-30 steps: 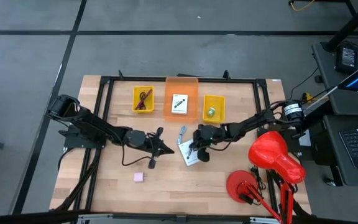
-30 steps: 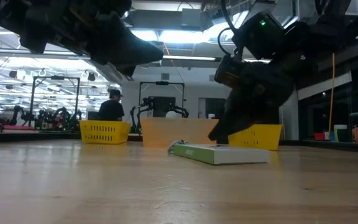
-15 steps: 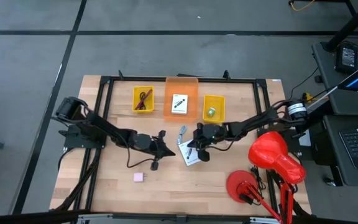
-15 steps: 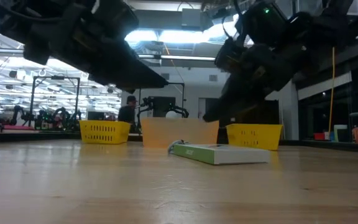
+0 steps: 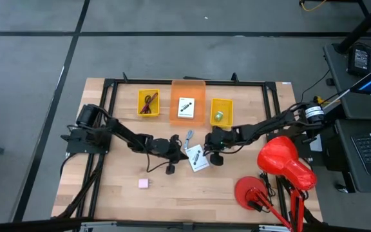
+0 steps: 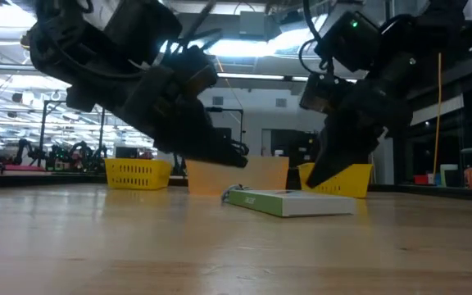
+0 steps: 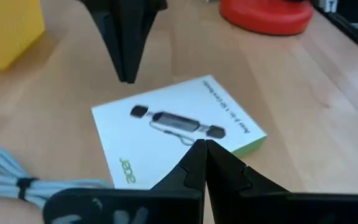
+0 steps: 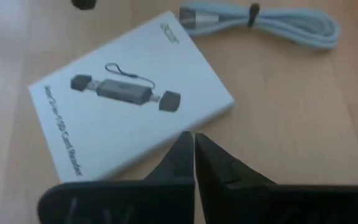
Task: Pick and place items into bin
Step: Put the card reader box into the orange bin
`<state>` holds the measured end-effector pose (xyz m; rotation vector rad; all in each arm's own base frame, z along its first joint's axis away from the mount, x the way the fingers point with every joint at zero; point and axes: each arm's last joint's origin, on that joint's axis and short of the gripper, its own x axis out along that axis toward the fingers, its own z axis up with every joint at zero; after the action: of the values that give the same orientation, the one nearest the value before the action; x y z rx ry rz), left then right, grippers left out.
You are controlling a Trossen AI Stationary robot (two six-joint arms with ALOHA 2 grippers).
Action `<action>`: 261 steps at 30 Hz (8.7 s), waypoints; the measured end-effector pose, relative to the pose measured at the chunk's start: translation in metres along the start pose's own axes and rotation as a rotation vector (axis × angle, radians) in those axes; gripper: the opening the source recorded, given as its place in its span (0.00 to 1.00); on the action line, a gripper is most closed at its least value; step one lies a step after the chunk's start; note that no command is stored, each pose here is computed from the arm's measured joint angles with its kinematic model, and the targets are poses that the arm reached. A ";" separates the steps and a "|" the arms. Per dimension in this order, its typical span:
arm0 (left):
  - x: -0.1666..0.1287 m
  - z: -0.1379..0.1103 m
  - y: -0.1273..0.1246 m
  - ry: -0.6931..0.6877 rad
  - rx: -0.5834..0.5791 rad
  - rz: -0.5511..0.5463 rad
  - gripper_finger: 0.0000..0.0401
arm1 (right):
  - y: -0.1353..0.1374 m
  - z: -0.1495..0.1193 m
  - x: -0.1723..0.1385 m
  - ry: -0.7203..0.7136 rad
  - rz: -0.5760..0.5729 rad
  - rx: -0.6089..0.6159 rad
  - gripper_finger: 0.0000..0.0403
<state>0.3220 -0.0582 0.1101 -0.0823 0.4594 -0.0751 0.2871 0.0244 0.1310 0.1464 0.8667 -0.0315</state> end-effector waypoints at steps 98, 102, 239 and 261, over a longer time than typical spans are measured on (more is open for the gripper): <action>0.016 -0.022 0.028 0.159 -0.159 0.087 0.00 | 0.023 0.022 -0.003 -0.245 0.166 -0.040 0.00; 0.016 -0.022 0.028 0.160 -0.160 0.079 0.00 | 0.024 0.020 -0.003 -0.213 0.232 -0.024 0.00; -0.017 0.016 0.033 0.145 0.039 0.325 0.01 | 0.010 0.036 0.073 -0.072 0.162 -0.110 0.00; -0.062 0.044 0.016 0.186 0.148 0.355 0.08 | 0.003 0.037 0.074 -0.075 0.137 -0.084 0.00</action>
<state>0.2869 -0.0338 0.1755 0.1535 0.6465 0.2331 0.3635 0.0248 0.0989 0.1251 0.7803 0.1266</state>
